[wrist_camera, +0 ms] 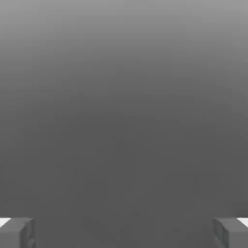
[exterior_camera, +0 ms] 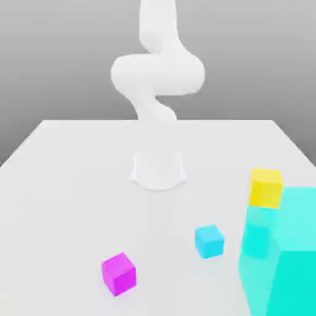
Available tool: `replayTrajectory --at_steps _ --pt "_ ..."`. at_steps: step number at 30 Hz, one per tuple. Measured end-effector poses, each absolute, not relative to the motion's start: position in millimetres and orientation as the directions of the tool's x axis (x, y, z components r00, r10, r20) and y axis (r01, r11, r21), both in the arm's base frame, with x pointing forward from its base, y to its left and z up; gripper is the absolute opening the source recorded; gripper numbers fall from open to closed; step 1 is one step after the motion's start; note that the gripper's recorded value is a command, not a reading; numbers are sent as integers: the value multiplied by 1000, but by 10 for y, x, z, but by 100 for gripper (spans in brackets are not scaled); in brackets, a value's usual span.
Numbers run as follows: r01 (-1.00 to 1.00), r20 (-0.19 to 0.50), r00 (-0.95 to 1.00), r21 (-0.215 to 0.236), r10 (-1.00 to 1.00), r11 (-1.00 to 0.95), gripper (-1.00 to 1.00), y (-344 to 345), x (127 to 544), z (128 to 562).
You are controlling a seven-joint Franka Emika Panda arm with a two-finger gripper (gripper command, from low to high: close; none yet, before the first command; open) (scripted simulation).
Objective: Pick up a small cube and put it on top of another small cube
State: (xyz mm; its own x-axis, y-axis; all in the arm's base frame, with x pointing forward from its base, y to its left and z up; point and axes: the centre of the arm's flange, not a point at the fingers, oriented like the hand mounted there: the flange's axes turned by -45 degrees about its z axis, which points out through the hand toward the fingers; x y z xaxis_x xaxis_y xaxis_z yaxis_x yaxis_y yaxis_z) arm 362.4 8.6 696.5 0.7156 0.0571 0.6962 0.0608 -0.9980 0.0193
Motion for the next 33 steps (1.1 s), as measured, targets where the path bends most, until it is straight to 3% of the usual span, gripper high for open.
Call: replayTrajectory --at_steps 8,12,16,20,24,29,33 --pt "227 479 863 -86 160 -970 0 225 4374 5110" --pt "250 350 917 -124 193 -960 0 334 4385 4107" --pt "258 200 953 -140 228 -956 0 401 4146 3096" --pt "336 74 941 -69 331 -939 0 825 3754 2381" --pt "470 25 882 -4 470 -883 0 1436 3348 2060" --pt "269 2 963 0 269 -963 0 1062 3257 1838" --pt "300 1 954 0 300 -954 0 1189 3208 1521"
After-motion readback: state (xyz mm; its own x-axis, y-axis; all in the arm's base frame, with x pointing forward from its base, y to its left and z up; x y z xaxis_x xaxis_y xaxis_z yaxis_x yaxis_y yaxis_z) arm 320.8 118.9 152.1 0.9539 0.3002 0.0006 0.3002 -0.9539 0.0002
